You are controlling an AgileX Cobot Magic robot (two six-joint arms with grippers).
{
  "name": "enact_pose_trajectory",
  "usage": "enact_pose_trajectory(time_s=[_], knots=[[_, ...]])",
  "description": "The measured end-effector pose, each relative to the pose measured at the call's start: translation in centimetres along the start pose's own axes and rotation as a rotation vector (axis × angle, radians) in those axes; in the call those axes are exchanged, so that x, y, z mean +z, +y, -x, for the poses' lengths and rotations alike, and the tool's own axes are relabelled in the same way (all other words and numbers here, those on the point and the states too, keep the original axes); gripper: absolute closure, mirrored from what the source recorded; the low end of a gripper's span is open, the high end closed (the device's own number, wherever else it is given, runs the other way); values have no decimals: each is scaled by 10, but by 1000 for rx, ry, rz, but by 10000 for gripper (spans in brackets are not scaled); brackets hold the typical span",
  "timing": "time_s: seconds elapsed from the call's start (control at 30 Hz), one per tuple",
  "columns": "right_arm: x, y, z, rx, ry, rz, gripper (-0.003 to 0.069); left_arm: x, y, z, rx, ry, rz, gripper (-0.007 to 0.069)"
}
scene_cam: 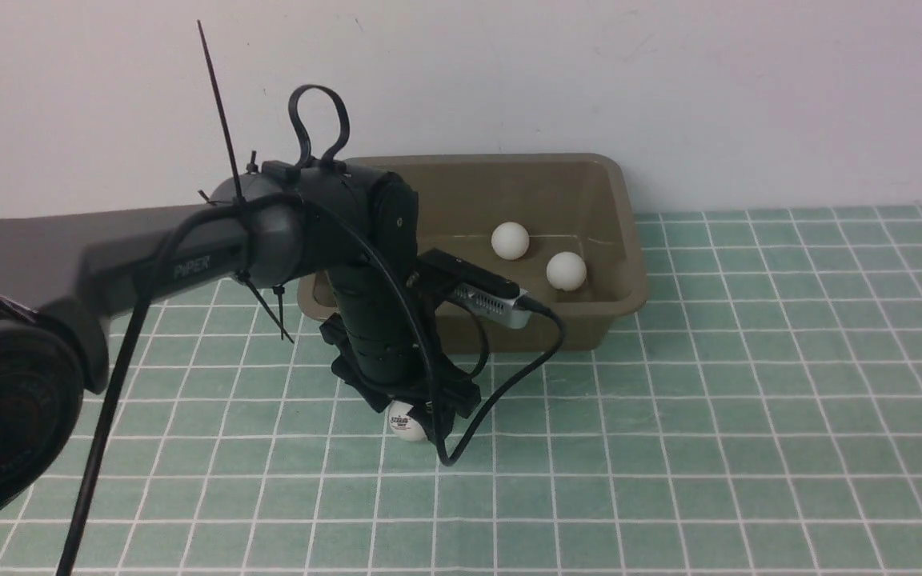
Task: Put the table tennis balls in the box on the green coffee tablecloth.
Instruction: 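Reach for and grasp a ping pong ball on the table beside the basket, then drop the ball into the bin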
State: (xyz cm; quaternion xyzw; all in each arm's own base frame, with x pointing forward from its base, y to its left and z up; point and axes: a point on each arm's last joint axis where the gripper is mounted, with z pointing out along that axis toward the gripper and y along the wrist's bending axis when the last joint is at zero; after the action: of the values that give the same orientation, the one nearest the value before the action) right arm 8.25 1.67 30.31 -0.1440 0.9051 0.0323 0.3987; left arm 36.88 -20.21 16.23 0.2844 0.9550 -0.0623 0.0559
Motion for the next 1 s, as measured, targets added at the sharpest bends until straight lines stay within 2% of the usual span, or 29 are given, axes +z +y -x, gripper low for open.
enact_pose_trajectory(time_s=[0.17, 0.37, 0.47, 0.6, 0.83, 1.0], knots=[[0, 0, 0, 0, -2, -1, 676, 5, 1, 2, -1, -9, 2, 118], [0, 0, 0, 0, -4, -1, 676, 11, 2, -1, 5, 30, 8, 275], [0, 0, 1, 0, -6, -2, 676, 4, 2, -1, 16, 66, 13, 273], [0, 0, 1, 0, -8, -3, 676, -37, 0, 8, 38, 57, 30, 273], [0, 0, 1, 0, -12, -4, 676, -124, -6, 32, 91, -179, 65, 273], [0, 0, 1, 2, -13, -2, 676, -135, 0, 51, 153, -331, 155, 273]])
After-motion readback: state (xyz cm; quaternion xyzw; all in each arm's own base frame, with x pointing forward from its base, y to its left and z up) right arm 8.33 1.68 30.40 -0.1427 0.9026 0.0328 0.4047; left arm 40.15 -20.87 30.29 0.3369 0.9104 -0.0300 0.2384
